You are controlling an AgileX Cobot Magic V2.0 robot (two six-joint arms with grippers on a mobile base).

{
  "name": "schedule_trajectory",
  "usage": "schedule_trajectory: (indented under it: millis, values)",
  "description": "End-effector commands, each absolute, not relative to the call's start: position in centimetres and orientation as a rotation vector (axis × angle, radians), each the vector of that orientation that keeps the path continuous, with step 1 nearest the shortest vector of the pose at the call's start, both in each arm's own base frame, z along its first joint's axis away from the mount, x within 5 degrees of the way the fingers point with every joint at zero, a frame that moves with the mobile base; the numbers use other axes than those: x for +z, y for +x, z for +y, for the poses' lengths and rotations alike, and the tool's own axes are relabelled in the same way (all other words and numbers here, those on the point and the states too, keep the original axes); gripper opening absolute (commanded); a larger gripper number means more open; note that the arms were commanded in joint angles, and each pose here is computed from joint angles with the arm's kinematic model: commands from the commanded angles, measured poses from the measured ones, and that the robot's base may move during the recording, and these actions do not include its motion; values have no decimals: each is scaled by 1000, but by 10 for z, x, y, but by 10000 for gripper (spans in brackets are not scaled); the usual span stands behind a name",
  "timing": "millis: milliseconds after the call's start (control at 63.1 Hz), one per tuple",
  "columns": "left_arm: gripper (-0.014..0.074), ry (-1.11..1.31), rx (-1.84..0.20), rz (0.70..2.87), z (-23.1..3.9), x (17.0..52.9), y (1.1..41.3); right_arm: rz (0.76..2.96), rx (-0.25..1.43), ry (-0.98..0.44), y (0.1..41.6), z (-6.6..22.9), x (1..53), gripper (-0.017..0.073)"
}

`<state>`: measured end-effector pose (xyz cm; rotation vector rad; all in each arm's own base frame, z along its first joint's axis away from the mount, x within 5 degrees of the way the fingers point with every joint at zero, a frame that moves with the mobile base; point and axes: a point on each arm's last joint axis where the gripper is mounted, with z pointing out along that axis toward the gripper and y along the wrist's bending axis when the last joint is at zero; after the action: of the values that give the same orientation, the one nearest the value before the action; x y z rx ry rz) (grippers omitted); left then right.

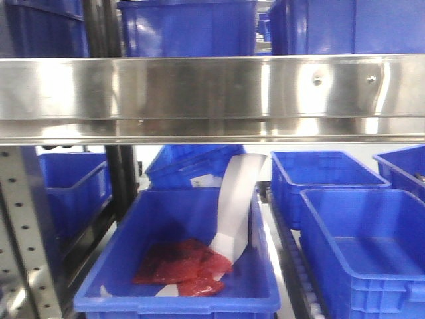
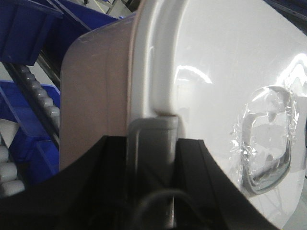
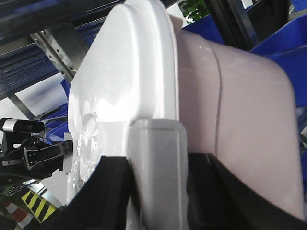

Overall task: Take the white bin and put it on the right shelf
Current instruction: 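Raise the held bin above the steel shelf edge with both grippers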

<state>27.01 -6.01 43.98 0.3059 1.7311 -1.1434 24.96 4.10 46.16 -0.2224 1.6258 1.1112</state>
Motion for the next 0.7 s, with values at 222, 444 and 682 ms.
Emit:
schedule_trajectory:
  millis: [222,444,682]
  values:
    - [-126,672,-1391,1605,-88,464,225,1498,1383,-523,207,67,488,132]
    - [-126,672,-1391,1605,-88,464,225,1498,1383,-523,207,67,488,132]
    - [-126,672,-1391,1605,-88,464,225,1498,1383,-523,207,67,488,132]
